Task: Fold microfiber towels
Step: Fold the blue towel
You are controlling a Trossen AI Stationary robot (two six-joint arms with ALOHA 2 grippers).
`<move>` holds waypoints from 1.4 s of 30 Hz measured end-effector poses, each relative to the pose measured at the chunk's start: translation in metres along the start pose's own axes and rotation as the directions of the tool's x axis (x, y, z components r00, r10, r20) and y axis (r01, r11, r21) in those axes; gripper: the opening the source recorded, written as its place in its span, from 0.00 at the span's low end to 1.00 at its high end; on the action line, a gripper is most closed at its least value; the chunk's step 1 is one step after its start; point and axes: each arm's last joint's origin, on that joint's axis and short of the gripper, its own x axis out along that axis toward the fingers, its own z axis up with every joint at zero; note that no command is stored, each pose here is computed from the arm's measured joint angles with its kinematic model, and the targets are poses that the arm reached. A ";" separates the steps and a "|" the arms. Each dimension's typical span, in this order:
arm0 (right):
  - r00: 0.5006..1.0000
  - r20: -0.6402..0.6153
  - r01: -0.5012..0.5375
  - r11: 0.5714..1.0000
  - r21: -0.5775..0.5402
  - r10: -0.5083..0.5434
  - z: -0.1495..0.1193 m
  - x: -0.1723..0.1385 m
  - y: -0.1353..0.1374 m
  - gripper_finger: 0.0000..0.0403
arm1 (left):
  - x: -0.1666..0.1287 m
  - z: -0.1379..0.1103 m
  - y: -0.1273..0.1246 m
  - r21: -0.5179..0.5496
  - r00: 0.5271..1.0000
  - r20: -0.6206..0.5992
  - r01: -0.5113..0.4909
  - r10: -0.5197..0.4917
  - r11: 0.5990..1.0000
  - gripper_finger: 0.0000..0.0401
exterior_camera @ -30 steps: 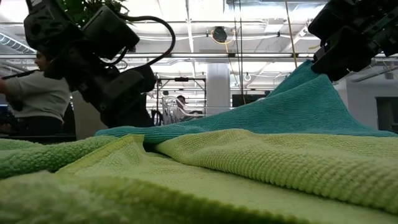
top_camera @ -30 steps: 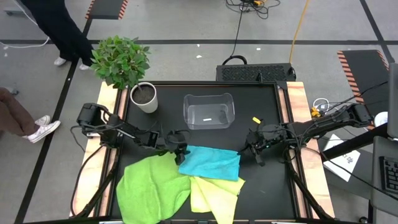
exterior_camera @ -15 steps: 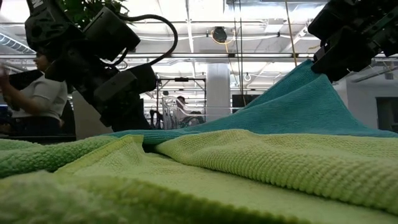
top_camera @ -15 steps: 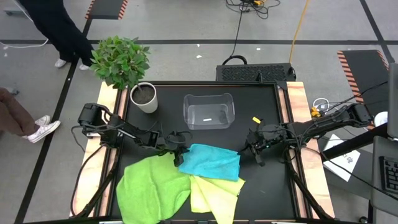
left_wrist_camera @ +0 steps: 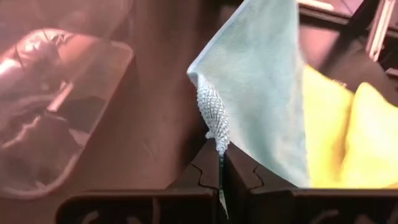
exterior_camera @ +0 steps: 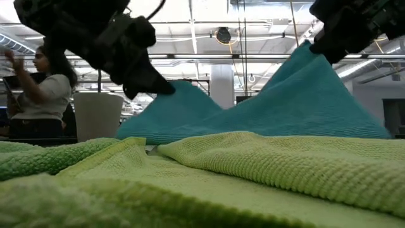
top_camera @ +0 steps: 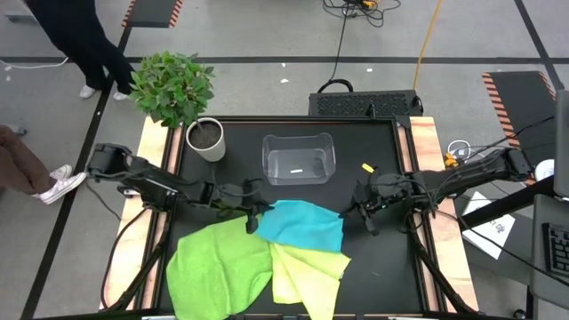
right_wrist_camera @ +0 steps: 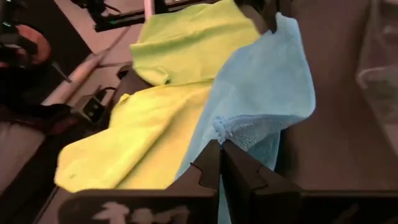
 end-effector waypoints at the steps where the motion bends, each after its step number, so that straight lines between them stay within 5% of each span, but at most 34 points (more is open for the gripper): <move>1: 1.000 -0.007 0.008 1.000 -0.007 -0.008 0.004 -0.001 0.001 0.00 | -0.003 0.003 0.000 0.005 1.000 0.012 0.003 -0.003 1.000 0.01; 14: 0.975 -0.024 0.218 0.975 -0.048 -0.219 0.060 -0.031 -0.001 0.00 | -0.057 0.045 0.010 0.036 0.980 0.198 -0.028 0.020 0.999 0.00; 24: 0.958 -0.068 0.275 0.961 -0.040 -0.278 0.049 -0.029 -0.010 0.00 | -0.057 0.029 0.010 0.043 0.994 0.053 -0.094 0.092 0.995 0.00; 37: 0.957 0.010 0.291 0.956 -0.046 -0.291 0.080 -0.050 -0.001 0.00 | -0.067 0.066 0.010 0.068 0.964 0.260 -0.069 0.049 0.995 0.00; 42: 0.955 -0.038 0.292 0.954 -0.068 -0.295 0.076 -0.050 -0.001 0.00 | -0.065 0.055 0.009 0.133 0.988 0.141 -0.084 0.065 0.987 0.00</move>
